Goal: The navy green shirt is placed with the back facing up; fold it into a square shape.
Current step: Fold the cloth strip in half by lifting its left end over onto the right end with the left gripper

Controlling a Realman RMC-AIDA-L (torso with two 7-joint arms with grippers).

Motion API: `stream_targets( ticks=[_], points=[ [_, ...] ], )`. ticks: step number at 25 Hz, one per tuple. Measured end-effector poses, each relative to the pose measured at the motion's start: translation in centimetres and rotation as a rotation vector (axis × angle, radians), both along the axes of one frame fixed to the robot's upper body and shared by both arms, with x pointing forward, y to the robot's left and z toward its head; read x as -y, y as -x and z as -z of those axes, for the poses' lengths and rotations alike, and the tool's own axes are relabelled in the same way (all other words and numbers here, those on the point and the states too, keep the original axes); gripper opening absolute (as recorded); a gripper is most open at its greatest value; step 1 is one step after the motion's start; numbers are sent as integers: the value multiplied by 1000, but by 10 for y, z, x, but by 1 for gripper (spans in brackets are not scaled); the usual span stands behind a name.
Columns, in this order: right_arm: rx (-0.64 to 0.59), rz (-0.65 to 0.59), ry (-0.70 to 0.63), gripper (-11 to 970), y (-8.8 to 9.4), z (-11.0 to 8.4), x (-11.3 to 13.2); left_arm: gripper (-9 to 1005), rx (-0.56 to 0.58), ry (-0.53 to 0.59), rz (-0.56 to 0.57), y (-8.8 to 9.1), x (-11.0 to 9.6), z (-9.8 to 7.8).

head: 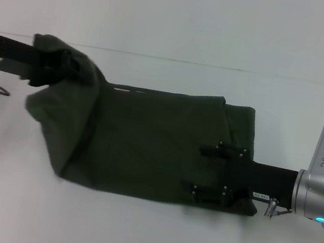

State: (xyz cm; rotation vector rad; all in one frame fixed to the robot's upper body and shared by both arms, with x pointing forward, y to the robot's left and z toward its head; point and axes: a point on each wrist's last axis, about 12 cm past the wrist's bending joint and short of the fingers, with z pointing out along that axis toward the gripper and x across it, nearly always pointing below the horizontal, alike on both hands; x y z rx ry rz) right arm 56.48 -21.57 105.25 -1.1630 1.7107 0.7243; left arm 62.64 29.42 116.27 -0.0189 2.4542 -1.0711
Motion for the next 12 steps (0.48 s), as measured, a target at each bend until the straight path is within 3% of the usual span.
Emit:
stream_targets(
  ticks=[3, 9, 12],
  points=[
    [-5, 7, -1, 915, 2, 2, 2, 122, -8, 105, 3, 2, 17, 6],
    [-12, 11, 0, 916, 6, 5, 5, 126, -32, 193, -33, 7, 46, 31],
    [-11, 10, -4, 916, 6, 4, 5, 127, -28, 302, -70, 13, 57, 44]
  ],
)
